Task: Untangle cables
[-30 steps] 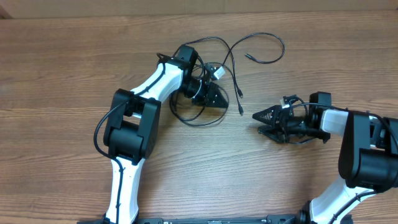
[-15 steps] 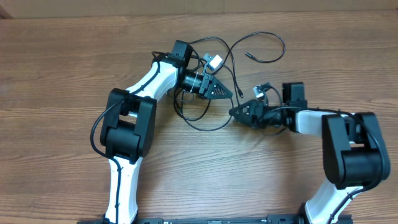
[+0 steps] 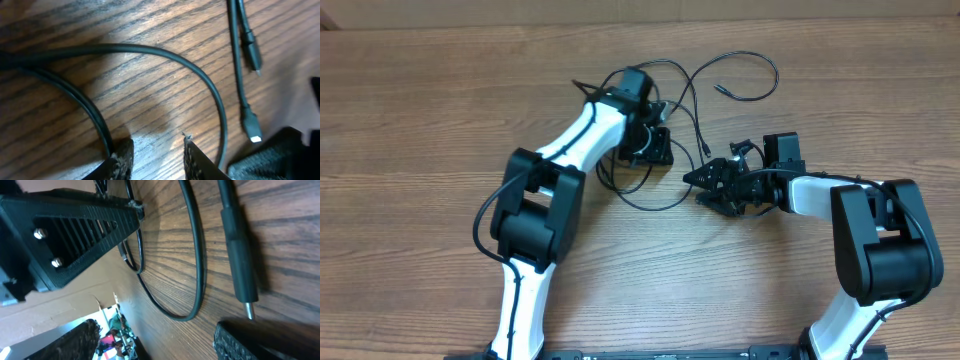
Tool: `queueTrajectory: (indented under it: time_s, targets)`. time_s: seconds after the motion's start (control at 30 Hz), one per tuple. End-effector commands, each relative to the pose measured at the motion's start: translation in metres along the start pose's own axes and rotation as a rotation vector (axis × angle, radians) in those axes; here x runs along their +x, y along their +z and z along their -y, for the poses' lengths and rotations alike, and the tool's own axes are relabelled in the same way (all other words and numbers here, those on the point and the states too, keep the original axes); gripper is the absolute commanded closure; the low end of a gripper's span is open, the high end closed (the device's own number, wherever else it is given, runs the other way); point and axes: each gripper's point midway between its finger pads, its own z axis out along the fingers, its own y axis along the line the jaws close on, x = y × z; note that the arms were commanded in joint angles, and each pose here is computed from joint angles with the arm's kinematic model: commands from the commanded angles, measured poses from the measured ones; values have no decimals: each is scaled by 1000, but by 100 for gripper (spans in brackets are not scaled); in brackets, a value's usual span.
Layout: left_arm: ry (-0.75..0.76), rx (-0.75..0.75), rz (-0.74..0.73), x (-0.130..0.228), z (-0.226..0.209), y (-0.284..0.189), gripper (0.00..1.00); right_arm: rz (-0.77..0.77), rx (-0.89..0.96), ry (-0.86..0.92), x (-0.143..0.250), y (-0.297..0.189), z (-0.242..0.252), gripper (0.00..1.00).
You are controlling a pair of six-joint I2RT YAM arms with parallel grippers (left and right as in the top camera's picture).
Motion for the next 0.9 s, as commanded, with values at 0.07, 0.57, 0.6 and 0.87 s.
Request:
queueTrajectory:
  time_s: [0.07, 0.57, 0.6, 0.87]
  targets:
    - [10, -247, -102, 36, -25, 26, 72, 31, 83, 48, -1, 2, 20, 26]
    - [232, -261, -398, 115, 3, 29, 64, 78, 157, 181, -5, -2, 36, 28]
    - [235, -287, -401, 115, -2, 28, 62, 83, 171, 200, -5, -3, 39, 38]
    - [301, -408, -410, 113, -32, 21, 66, 149, 452, 208, -27, -35, 37, 59]
